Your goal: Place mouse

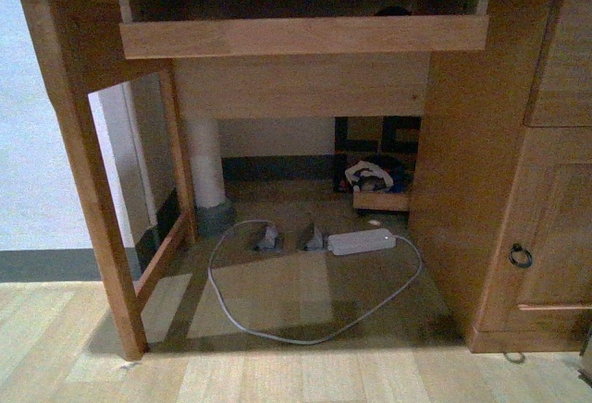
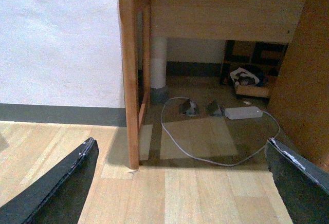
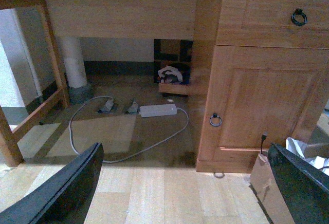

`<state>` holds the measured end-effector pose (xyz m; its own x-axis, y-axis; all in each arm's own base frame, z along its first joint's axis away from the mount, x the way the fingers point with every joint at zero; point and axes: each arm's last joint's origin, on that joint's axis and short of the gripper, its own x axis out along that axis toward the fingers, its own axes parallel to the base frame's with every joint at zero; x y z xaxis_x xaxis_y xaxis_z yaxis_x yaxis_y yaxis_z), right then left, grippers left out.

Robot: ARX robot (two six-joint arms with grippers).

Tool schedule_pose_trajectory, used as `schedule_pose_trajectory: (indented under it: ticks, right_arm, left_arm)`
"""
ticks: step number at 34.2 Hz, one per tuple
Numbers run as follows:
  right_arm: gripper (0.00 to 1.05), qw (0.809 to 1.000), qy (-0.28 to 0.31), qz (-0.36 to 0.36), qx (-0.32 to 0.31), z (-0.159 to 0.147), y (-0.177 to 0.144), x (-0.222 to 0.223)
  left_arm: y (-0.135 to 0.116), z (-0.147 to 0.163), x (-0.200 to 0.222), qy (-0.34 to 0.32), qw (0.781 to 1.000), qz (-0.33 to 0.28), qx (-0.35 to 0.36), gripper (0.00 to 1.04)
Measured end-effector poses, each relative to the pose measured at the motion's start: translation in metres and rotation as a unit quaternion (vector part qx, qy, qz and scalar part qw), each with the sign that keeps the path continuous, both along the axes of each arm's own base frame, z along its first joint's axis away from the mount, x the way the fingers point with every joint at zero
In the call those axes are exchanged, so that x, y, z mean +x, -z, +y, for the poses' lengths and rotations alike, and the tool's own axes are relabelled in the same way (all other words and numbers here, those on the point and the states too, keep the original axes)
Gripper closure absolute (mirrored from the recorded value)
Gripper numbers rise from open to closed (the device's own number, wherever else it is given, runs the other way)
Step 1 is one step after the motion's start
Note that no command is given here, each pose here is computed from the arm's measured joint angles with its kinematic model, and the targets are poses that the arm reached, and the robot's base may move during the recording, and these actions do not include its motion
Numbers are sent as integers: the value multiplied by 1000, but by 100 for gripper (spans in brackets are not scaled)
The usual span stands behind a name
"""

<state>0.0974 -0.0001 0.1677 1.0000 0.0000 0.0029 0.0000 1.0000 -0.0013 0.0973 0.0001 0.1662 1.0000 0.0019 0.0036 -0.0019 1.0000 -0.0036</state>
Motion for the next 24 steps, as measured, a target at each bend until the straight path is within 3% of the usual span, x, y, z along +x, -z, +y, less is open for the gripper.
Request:
schedule_pose_trajectory:
  ticks: [24]
  right_arm:
    - [7,1000,0,0,0,0,0,0]
  left_arm:
    - [0,0,0,0,1000,0,0,7]
